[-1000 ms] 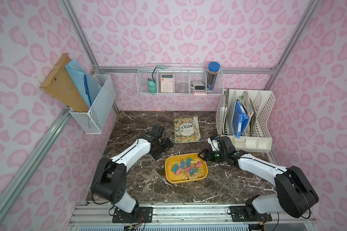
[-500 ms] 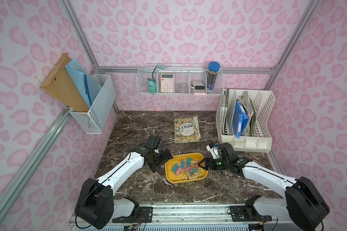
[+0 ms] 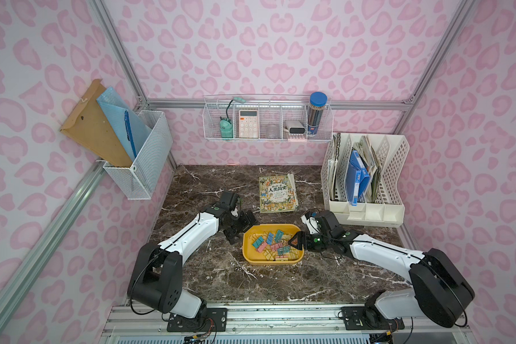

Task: Take out the binder clips from the storage box
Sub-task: Move the storage box to the center of the board.

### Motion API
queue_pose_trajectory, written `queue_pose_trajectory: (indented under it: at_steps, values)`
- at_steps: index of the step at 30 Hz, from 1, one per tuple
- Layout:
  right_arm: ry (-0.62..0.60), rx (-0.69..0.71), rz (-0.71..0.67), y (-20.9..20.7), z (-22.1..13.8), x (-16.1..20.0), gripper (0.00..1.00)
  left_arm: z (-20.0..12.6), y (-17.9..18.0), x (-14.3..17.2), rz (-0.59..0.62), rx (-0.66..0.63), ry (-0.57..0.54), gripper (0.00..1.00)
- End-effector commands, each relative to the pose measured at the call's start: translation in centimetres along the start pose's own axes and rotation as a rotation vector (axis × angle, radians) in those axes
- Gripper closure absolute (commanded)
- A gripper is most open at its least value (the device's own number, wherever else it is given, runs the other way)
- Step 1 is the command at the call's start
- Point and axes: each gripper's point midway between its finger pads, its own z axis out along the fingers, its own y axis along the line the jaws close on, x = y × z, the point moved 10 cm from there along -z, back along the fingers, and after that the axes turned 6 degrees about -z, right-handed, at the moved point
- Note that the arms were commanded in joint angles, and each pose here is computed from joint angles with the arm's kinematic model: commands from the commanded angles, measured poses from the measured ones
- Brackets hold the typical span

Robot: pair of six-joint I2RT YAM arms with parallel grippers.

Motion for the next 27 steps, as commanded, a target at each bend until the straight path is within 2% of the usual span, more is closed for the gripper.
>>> queue_pose_trajectory:
  at_steps: [1,4,6,9,13,16,19,22,27]
  values:
    - [-0.059,-0.063,-0.024,1.3,0.7,-2.1,0.22,0.2,-0.1,-0.9,0.016,0.036,0.002,0.01]
    - [-0.055,-0.067,-0.018,1.4,1.4,-2.8,0.22,0.2,0.4,-1.8,-0.002,0.033,-0.023,0.01]
    - [-0.050,-0.022,-0.007,1.0,1.6,-3.0,0.20,0.1,0.7,-2.2,-0.006,0.012,-0.030,0.01]
    - [-0.075,0.081,0.011,-0.4,1.1,-2.8,0.16,-0.6,1.2,-2.4,-0.006,-0.079,-0.066,0.01]
    - [-0.202,0.220,0.014,-2.6,-1.1,-2.8,0.12,-1.2,2.8,-2.2,-0.017,-0.223,-0.128,0.01]
    - [-0.320,0.183,-0.032,-3.3,-2.9,-3.3,0.13,-1.2,4.3,-2.2,-0.048,-0.333,-0.216,0.01]
    - [-0.398,0.146,-0.098,-3.6,-4.3,-3.7,0.19,-1.6,4.6,-2.1,-0.049,-0.411,-0.310,0.01]
    - [-0.390,0.121,-0.166,-3.8,-5.0,-4.1,0.22,-2.0,4.5,-2.1,-0.066,-0.442,-0.402,0.01]
    - [-0.343,0.115,-0.225,-4.1,-5.4,-4.1,0.26,-2.3,4.0,-2.2,-0.093,-0.413,-0.474,0.01]
